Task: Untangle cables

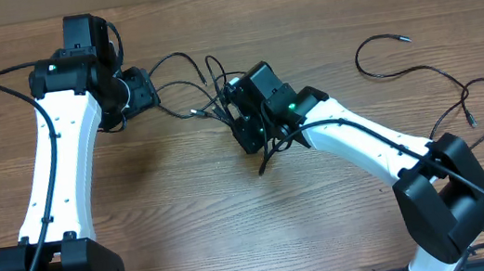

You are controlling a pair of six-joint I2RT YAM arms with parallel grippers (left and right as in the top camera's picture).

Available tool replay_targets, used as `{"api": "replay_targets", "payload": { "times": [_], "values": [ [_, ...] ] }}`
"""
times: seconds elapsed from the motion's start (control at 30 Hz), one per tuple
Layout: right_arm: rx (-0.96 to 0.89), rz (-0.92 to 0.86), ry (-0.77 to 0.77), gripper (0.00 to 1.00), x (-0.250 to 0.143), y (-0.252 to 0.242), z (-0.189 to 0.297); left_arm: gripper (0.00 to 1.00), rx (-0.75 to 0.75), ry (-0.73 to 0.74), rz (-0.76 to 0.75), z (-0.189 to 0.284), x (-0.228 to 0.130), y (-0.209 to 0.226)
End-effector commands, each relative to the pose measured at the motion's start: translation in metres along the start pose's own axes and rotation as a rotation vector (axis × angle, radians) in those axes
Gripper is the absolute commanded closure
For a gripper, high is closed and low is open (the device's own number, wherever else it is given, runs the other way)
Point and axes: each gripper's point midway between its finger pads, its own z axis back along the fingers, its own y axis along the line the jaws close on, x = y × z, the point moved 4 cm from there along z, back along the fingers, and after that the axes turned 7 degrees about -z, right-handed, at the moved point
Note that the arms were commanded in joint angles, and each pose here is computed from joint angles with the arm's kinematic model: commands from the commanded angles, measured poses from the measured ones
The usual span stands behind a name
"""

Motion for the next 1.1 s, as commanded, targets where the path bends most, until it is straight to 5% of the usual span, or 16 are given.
{"api": "replay_targets", "payload": {
  "times": [0.0, 0.5, 0.6, 0.7, 0.93, 1.07],
  "values": [
    [0.026, 0.007, -0.150, 0.96, 0.046, 0.020, 0.060, 0.33, -0.013, 0.000, 0.008, 0.000, 0.001, -0.002],
    [-0.076, -0.088, -0.605, 0.96, 0.123, -0.003, 0.290, 0.33, -0.012, -0.001, 0.008, 0.000, 0.001, -0.002],
    [-0.134, -0.149, -0.600, 0.96, 0.115, -0.028, 0.301, 0.33, -0.012, -0.001, 0.007, 0.000, 0.001, -0.002],
    [-0.172, -0.215, -0.515, 0.83, 0.098, -0.049, 0.294, 0.30, -0.023, 0.001, 0.006, 0.000, 0.001, -0.004],
    [-0.206, -0.297, -0.364, 0.76, 0.069, -0.070, 0.270, 0.17, -0.326, -0.016, -0.119, 0.006, 0.005, -0.051],
    [-0.212, -0.305, -0.371, 0.69, 0.070, -0.074, 0.271, 0.08, -0.365, -0.038, -0.171, 0.003, 0.006, -0.073]
  ]
}}
